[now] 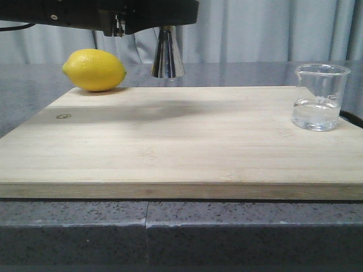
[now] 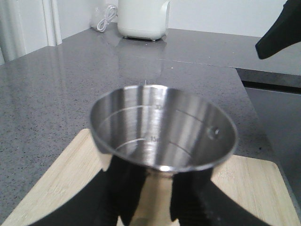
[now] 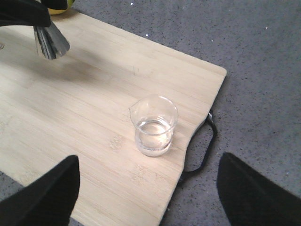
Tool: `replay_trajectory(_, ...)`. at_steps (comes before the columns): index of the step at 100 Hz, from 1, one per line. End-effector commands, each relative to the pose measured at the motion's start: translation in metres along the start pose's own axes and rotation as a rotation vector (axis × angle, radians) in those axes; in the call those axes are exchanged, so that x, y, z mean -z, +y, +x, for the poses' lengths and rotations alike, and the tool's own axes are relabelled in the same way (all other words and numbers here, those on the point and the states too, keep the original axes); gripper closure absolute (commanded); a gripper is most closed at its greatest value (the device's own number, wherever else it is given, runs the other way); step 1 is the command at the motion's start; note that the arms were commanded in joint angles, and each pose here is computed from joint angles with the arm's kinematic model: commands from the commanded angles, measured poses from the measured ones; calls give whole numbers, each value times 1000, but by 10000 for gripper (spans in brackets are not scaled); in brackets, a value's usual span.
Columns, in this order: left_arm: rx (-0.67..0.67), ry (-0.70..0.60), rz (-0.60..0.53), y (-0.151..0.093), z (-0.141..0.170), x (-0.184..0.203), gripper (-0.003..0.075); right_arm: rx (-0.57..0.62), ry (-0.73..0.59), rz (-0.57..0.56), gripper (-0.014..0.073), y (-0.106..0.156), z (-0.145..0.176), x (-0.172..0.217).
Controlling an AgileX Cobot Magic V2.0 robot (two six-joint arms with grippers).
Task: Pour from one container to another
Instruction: 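Reach the right gripper to the glass beaker, grasp and lift it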
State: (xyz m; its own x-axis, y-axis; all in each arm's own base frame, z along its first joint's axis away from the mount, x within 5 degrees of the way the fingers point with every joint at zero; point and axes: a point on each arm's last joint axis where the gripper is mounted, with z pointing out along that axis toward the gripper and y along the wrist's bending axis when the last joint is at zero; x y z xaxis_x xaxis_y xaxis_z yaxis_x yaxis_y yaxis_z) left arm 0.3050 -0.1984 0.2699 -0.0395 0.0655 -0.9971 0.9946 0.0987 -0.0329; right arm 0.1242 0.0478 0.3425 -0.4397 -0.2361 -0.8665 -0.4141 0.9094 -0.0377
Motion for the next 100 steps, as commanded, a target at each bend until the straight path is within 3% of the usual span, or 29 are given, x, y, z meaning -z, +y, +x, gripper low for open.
replay_trajectory(1,-34,-156,49,-11,-37,3,500,-46,-141,10,51,-1,-7,-8)
replay_trajectory(41,-34,-156,49,-11,-37,3,500,-41,-473,-4,52,14,58,-56)
replay_trajectory(100,-34,-156,49,-11,-37,3,500,-6,-521,84,52,13,73,-118)
